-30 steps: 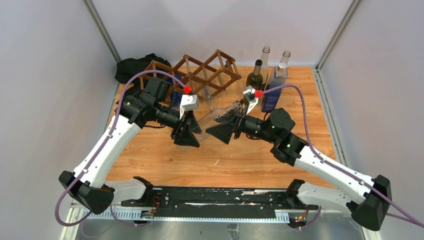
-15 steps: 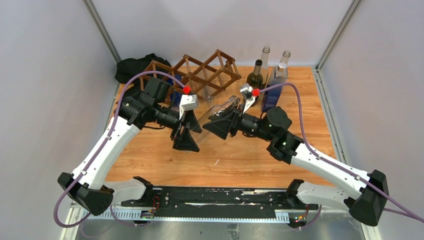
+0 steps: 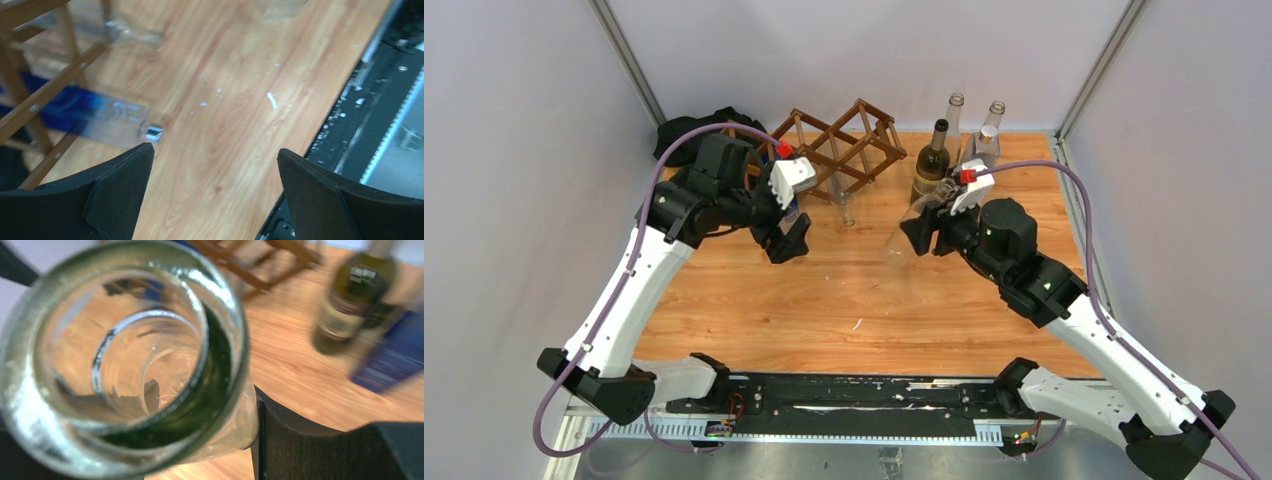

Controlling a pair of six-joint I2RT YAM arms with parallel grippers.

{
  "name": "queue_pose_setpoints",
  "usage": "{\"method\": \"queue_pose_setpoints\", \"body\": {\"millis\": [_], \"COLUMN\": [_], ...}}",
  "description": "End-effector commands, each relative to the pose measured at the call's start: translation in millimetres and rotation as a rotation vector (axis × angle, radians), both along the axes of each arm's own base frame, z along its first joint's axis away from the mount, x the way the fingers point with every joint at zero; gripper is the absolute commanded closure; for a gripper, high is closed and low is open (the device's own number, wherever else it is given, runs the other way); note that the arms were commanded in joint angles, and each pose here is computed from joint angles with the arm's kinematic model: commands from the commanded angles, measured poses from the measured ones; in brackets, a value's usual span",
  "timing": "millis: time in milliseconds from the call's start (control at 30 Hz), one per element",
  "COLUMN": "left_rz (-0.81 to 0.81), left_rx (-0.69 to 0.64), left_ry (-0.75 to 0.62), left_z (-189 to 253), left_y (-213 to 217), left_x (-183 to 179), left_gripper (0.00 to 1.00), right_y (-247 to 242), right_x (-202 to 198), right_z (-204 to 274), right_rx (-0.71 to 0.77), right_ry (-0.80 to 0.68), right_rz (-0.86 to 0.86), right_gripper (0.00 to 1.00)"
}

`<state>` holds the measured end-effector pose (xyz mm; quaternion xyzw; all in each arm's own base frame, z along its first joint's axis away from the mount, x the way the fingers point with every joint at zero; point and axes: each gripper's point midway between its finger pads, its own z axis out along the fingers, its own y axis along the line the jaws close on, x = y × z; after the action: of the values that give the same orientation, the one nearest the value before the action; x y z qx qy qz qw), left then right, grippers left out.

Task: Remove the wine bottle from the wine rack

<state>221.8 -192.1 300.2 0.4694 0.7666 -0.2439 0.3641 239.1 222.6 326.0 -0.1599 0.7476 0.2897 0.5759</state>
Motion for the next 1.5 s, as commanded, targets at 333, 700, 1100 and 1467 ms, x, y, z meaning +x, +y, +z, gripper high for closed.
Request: {"method": "queue_pose_setpoints", "body": {"millis": [333, 700, 1100, 1467], "left_rz": [0.257, 0.278, 0.273, 0.267], "left_rx": [0.095, 0.11, 0.11, 0.104], "left_ry": [-0.18, -0.197, -0.199, -0.211], "left_z": [21, 21, 21, 23], "left_y": [34, 35, 35, 33], "left_x": [52, 61, 62, 64], "left_gripper": [0.0, 0.0, 0.0, 0.0], "right_y": [-185, -255, -273, -274], "right_x": [72, 130, 210, 244], "right_z": [-53, -76, -87, -109], "right_rx": [-0.245, -0.184, -0.203, -0.247], "right_ry": [0.113, 0.165, 0.108, 0.115], "right_rz": [-0.747, -1.016, -1.043, -1.02], "right_gripper": [1.0, 1.0, 1.0, 1.0]}}
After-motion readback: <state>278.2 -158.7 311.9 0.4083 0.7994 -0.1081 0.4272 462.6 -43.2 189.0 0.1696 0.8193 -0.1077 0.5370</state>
